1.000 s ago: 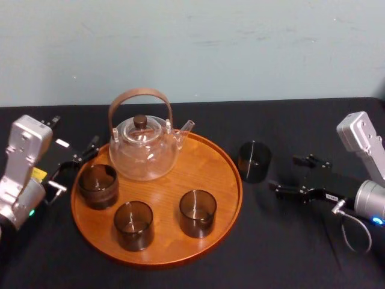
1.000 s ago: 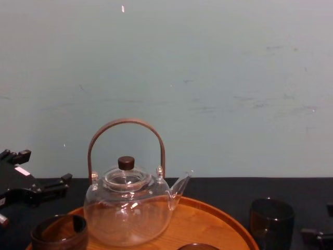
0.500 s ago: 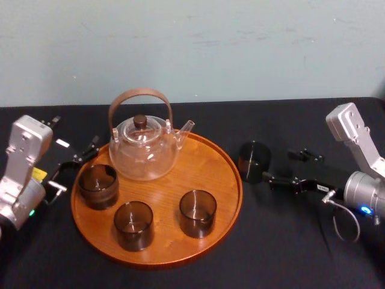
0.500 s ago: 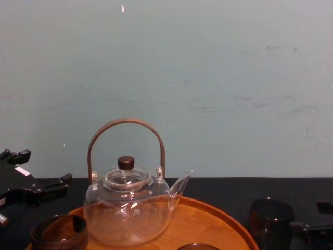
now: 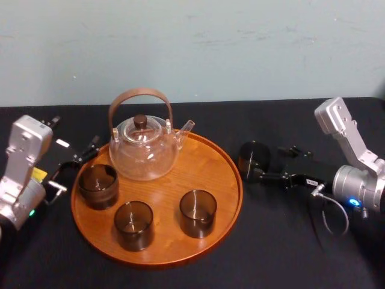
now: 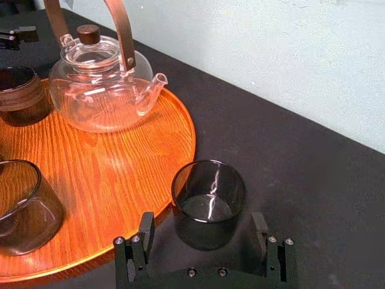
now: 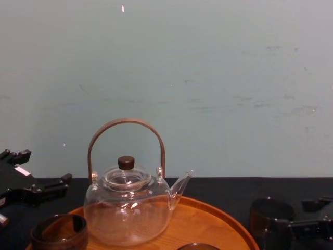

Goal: Pick up the glass from the table and place it on the tray.

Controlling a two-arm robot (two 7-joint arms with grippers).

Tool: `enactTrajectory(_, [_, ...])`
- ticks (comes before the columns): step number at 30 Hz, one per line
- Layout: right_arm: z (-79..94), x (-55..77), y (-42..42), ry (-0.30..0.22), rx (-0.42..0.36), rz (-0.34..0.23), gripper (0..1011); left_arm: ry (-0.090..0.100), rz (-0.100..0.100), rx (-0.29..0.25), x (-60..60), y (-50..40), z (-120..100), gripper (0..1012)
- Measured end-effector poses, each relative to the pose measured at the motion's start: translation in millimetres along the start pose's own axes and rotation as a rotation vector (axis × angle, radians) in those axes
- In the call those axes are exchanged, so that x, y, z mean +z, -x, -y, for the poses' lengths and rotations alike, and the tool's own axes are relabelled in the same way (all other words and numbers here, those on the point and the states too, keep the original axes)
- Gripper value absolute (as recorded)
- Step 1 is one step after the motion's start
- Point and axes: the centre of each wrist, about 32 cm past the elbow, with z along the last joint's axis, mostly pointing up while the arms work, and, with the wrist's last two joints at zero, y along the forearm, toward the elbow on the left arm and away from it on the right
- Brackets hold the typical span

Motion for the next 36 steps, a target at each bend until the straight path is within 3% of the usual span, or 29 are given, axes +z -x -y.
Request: enactTrajectory(36, [-32.7, 10.7, -9.6, 0.003, 0.018, -0.001, 1002, 0.000, 0.000, 0.000, 0.0, 0.0, 0, 1002])
